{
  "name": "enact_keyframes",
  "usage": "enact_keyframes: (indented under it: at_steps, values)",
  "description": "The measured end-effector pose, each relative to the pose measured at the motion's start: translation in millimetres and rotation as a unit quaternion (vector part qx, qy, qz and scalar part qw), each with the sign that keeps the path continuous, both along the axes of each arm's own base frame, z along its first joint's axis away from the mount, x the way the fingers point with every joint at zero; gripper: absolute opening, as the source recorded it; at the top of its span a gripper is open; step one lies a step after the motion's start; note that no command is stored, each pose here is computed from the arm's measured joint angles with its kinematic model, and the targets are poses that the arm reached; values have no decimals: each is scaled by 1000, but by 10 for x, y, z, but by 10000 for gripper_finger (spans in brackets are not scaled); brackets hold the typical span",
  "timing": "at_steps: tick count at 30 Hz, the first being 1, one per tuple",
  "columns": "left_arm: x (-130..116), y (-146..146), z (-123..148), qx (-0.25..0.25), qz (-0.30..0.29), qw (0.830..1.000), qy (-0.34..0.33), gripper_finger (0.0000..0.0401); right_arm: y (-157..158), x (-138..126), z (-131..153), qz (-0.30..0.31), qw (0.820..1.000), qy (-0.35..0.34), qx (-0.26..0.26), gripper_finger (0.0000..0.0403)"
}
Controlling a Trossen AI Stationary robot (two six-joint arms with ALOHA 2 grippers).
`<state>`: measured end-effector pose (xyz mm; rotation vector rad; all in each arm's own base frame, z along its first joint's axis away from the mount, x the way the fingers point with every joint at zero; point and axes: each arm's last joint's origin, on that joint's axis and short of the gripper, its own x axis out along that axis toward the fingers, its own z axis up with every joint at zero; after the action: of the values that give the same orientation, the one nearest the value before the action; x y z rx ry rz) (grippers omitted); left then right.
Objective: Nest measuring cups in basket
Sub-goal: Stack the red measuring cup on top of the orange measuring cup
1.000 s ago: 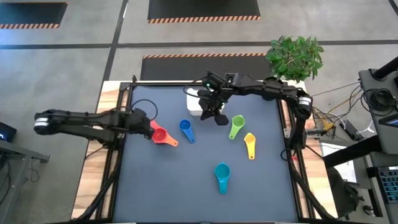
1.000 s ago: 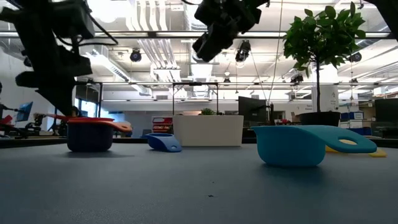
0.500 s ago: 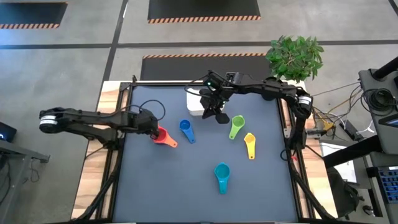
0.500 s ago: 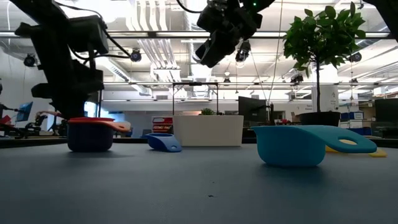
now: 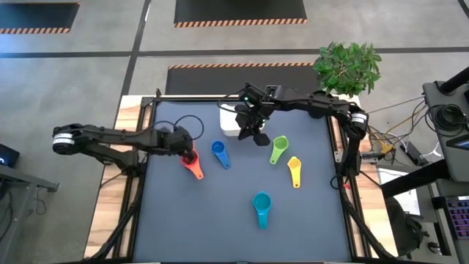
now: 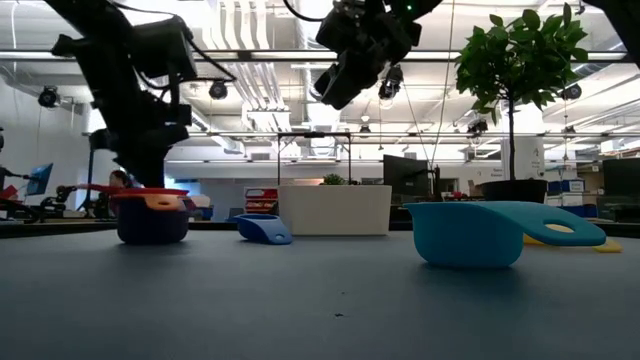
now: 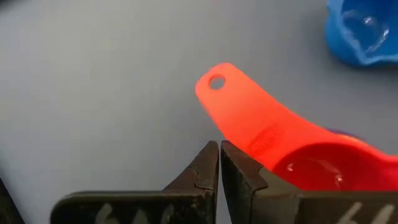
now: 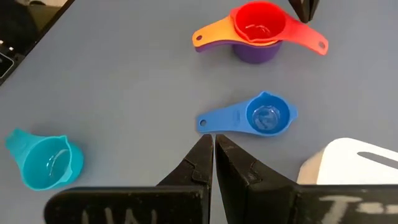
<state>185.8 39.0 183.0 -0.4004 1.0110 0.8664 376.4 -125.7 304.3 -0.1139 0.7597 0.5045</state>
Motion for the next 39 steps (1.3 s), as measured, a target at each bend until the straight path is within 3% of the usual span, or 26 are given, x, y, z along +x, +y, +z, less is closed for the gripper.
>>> enact_keyframes:
  at_steps: [8, 16, 21, 32, 39]
  values:
    - [-77, 0, 251, 53, -15, 998, 25, 0, -52, 117, -183, -37, 998, -45, -6, 9]
    - [-184, -217, 414, 97, -108, 988, -55, 0, -58, 336, -232, -105, 978, -114, -139, 9]
    - [-257, -270, 346, 129, -101, 985, -60, 0, -70, 565, -419, -87, 972, -150, -157, 9]
    - [-392, -312, 81, 119, -111, 986, -45, 0, -206, 1120, -793, -79, 974, -144, -156, 9]
    - [-458, -309, -49, 113, -99, 987, -59, 0, -251, 1356, -872, -63, 979, -128, -144, 9]
